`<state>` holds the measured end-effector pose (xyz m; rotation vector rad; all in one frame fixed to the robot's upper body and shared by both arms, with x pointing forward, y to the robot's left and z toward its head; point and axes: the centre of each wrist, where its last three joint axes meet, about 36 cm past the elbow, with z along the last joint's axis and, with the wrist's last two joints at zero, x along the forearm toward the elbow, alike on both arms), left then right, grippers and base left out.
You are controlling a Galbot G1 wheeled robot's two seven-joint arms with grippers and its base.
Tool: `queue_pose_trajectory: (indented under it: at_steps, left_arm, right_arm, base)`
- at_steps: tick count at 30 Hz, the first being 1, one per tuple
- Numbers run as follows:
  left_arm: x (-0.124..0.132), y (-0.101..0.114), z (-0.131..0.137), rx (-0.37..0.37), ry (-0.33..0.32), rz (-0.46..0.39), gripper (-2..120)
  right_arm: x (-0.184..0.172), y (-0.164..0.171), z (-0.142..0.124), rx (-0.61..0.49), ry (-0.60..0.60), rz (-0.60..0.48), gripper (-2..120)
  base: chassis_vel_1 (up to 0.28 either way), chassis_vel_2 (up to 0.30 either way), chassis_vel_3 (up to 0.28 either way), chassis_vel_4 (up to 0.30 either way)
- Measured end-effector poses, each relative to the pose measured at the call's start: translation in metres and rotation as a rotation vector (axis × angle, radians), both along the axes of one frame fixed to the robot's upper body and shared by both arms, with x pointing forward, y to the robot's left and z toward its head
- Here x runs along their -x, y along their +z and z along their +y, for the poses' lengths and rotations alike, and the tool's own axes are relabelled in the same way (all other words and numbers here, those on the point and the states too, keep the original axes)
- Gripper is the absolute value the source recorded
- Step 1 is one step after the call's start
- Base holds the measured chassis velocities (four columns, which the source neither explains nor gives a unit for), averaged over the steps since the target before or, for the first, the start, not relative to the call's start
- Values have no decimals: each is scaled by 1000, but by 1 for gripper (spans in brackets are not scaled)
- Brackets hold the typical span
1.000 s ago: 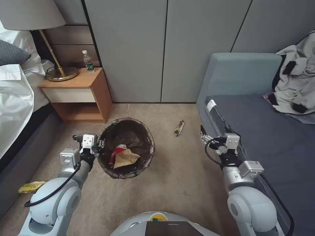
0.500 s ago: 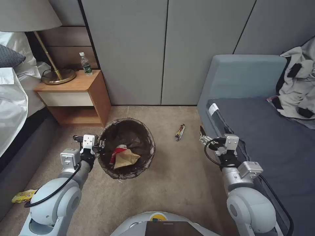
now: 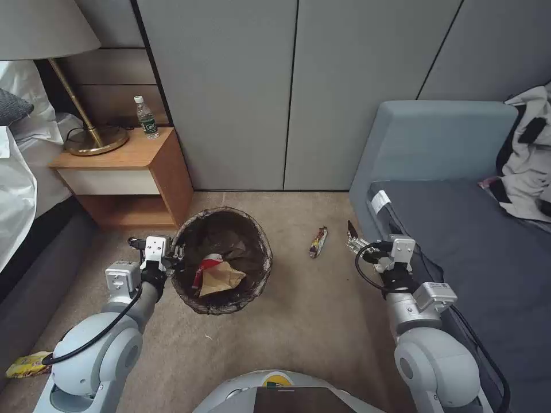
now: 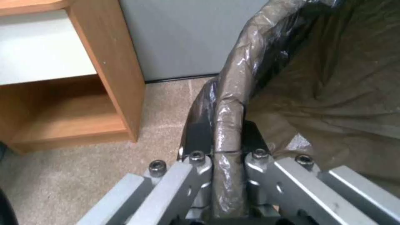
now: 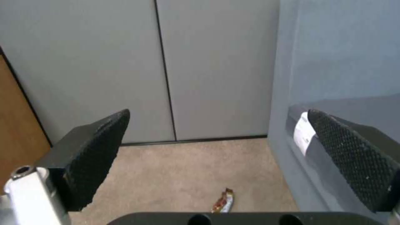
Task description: Pick up the trash bin, then pick up the garbage from the floor and place it into the trash bin.
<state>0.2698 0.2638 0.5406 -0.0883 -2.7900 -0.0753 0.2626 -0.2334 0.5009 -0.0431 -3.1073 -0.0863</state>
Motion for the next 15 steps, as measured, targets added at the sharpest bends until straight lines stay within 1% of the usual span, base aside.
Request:
queue_pose_trajectory:
  at_steps: [9,15]
  left_arm:
    - [1,1,0,-3,-3,-2,3]
    - [1,2,0,-3,-2,-3,3]
  right_arm:
    - [-1,-1,3,-7,7,0,100]
    - [-1,-2,3,-9,4,1,100]
  base:
    - [-106,82,95,-105]
    - [-122,127,110,-119]
